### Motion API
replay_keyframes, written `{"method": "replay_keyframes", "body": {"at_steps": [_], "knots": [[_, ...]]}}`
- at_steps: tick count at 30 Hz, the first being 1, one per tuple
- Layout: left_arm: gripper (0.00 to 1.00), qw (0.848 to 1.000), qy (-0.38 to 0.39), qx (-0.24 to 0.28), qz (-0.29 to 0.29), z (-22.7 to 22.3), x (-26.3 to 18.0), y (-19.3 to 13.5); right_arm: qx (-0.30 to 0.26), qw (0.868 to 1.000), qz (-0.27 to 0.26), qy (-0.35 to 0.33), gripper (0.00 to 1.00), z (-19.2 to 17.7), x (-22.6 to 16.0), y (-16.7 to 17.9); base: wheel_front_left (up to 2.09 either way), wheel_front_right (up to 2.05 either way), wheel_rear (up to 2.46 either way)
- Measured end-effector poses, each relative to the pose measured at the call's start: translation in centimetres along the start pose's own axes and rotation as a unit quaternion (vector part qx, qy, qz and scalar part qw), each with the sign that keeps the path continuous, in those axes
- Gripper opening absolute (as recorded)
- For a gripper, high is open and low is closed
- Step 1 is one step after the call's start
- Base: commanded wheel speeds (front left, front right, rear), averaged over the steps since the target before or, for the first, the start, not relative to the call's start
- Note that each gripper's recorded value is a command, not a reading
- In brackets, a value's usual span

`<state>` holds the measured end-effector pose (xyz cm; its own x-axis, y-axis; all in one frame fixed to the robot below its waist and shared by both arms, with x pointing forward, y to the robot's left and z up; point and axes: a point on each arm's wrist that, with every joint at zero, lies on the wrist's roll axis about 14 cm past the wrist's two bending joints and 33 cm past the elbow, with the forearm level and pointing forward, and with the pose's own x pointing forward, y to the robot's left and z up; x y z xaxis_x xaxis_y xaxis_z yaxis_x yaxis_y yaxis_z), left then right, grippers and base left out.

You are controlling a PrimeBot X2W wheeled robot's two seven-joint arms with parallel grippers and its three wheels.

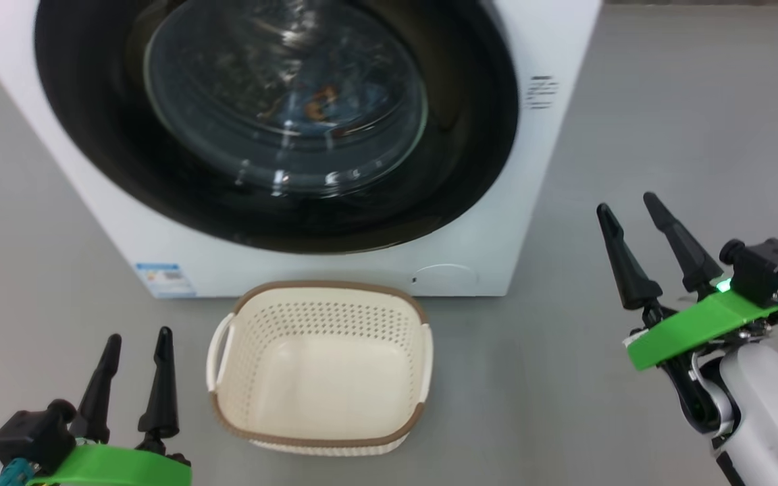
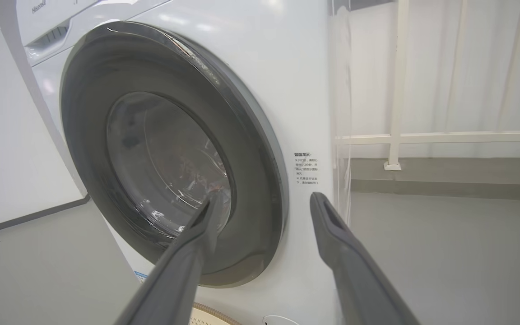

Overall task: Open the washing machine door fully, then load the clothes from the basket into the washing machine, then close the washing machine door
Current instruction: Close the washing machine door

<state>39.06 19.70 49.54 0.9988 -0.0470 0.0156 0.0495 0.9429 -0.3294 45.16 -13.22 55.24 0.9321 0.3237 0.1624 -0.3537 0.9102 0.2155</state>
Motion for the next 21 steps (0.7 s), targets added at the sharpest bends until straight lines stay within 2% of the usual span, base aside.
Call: {"method": "replay_keyframes", "body": {"at_steps": [6, 13, 21], "knots": [[1.00, 1.000, -0.006, -0.006, -0.029, 0.3, 0.5, -2.2, 0.000, 0.999, -0.037, -0.019, 1.00, 1.4, -2.9, -1.7, 0.00, 0.00, 0.00], [1.00, 0.998, -0.012, -0.022, -0.049, 0.9, 0.4, -3.7, 0.000, 0.997, -0.070, -0.017, 1.00, 1.1, -6.1, -2.7, 0.00, 0.00, 0.00], [1.00, 0.998, -0.012, -0.025, -0.051, 1.0, -0.2, -3.7, -0.006, 0.997, -0.080, -0.016, 1.00, 1.0, -6.7, -3.3, 0.00, 0.00, 0.00]]}}
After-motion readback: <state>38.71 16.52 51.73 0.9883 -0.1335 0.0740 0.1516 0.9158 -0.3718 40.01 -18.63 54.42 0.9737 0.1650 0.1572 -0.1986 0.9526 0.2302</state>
